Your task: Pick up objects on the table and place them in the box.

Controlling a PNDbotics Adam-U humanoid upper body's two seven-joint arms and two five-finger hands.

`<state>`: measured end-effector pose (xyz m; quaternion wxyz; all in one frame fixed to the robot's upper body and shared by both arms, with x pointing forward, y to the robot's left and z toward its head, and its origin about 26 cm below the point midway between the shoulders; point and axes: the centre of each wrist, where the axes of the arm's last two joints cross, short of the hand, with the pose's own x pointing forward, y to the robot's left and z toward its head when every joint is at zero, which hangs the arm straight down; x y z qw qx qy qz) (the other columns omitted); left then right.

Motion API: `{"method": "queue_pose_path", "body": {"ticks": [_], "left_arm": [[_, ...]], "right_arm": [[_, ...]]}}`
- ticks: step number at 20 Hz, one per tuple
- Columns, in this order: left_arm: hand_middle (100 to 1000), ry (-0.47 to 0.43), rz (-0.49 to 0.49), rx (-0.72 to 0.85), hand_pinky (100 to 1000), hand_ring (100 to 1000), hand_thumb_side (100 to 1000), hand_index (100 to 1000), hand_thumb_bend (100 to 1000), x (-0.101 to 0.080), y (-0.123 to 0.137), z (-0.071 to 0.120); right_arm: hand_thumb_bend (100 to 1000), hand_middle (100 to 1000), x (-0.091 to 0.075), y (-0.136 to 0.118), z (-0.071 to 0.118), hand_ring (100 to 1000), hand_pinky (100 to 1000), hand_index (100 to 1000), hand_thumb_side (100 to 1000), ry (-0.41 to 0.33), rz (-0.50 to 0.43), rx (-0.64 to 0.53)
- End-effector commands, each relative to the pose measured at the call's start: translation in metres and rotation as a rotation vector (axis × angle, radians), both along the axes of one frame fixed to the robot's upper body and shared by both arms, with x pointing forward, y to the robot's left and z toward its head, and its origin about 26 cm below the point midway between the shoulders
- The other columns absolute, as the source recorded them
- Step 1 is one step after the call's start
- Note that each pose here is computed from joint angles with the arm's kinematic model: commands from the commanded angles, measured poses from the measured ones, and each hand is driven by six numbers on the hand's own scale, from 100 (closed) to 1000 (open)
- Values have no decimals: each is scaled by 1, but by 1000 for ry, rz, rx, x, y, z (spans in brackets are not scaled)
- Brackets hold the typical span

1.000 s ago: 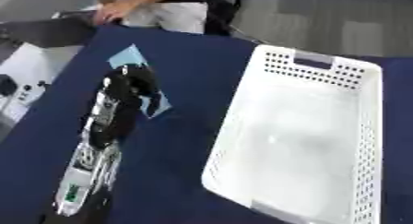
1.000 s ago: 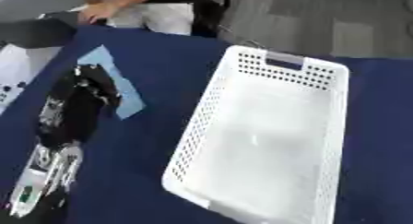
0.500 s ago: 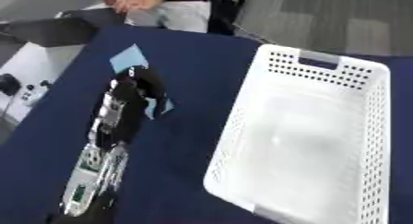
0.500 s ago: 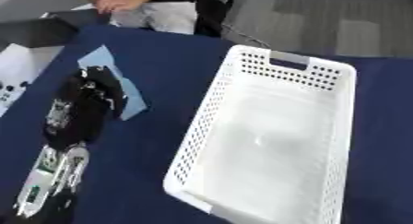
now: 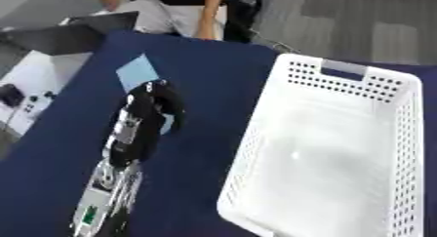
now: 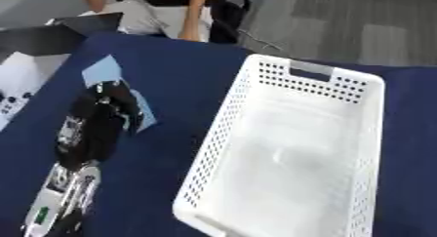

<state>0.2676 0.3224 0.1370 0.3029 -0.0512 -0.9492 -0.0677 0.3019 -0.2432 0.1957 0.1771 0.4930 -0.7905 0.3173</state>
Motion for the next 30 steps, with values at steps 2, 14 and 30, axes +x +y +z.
{"method": "queue_pose_path", "body": {"ticks": [2,14,30], "left_arm": [[542,-93,43,-43,159,492,592,723,261,-1,4,11],[807,-378,318,-199,656,800,249,875,798,-6,31,24],[931,-223,995,132,738,893,112,957,913,-13,40,16]], "right_arm": [[100,736,-2,2,5,742,861,948,757,-24,-1,-11],[100,740,-3,-1,1,745,870,989,752,-41,-43,-28],[100,743,-2,-1,4,748,879,1000,745,-87,-78,-55]]}}
